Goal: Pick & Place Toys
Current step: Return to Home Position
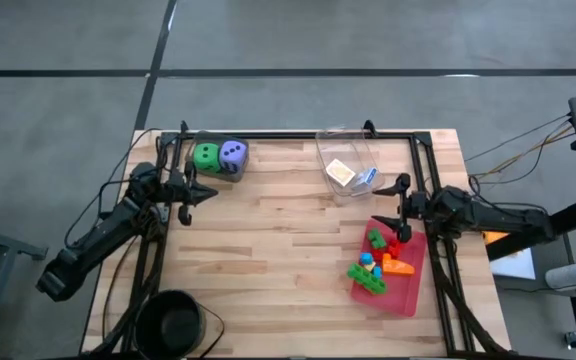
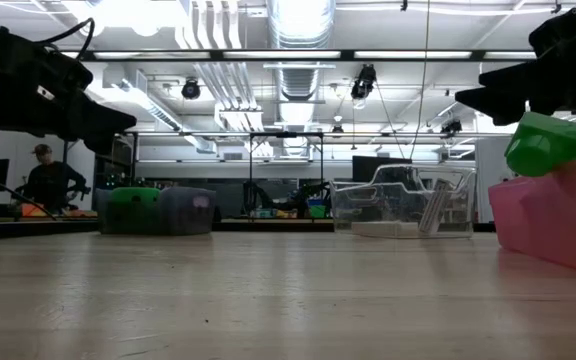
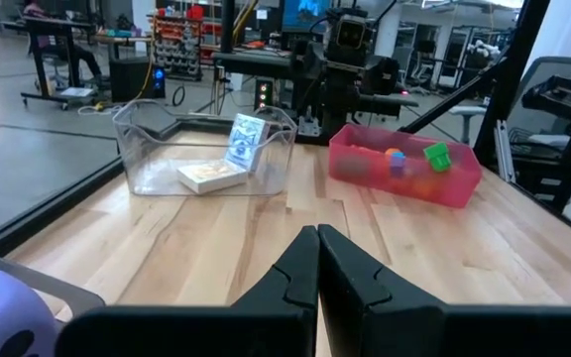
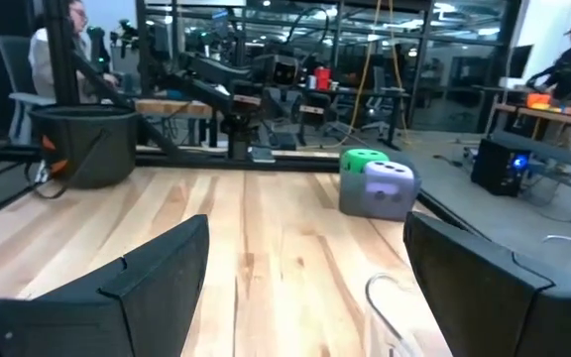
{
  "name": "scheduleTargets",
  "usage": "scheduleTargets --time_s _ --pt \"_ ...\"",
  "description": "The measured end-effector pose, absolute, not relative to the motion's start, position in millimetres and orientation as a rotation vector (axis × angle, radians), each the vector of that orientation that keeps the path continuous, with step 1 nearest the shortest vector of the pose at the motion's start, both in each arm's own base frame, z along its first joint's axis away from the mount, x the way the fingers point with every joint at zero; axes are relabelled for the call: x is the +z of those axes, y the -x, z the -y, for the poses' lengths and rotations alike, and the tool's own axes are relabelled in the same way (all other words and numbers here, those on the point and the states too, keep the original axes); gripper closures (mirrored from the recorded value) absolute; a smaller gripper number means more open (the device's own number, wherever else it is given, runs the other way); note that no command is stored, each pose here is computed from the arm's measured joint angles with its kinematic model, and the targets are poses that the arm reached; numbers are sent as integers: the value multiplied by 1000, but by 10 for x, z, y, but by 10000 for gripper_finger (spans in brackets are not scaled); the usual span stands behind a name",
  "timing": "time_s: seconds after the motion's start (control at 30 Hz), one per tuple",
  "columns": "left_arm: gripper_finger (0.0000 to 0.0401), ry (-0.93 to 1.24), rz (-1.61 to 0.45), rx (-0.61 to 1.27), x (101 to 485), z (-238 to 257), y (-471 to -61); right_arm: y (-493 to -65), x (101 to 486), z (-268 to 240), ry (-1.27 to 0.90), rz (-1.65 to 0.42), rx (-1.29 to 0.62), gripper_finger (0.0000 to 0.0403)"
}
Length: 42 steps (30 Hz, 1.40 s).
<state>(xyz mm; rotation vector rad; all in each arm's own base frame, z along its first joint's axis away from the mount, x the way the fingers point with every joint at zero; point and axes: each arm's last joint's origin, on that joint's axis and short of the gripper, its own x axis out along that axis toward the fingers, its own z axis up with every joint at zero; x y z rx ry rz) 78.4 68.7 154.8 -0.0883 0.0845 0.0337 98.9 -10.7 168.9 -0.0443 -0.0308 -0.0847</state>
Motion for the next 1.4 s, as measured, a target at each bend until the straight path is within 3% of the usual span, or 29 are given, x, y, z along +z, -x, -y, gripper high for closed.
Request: scheduleTargets --time_s 0.9,1.13,1.4 --pt "392 61 -113 -81 1494 -646 -780 -1037 1633 -27 80 -72 -52 67" --pt "392 86 -84 99 1562 -645 -860 -1043 1630 -28 80 -80 -51 67" --pt "392 -9 57 64 1727 -445 -1017 -1043 1630 -28 81 -80 -51 67"
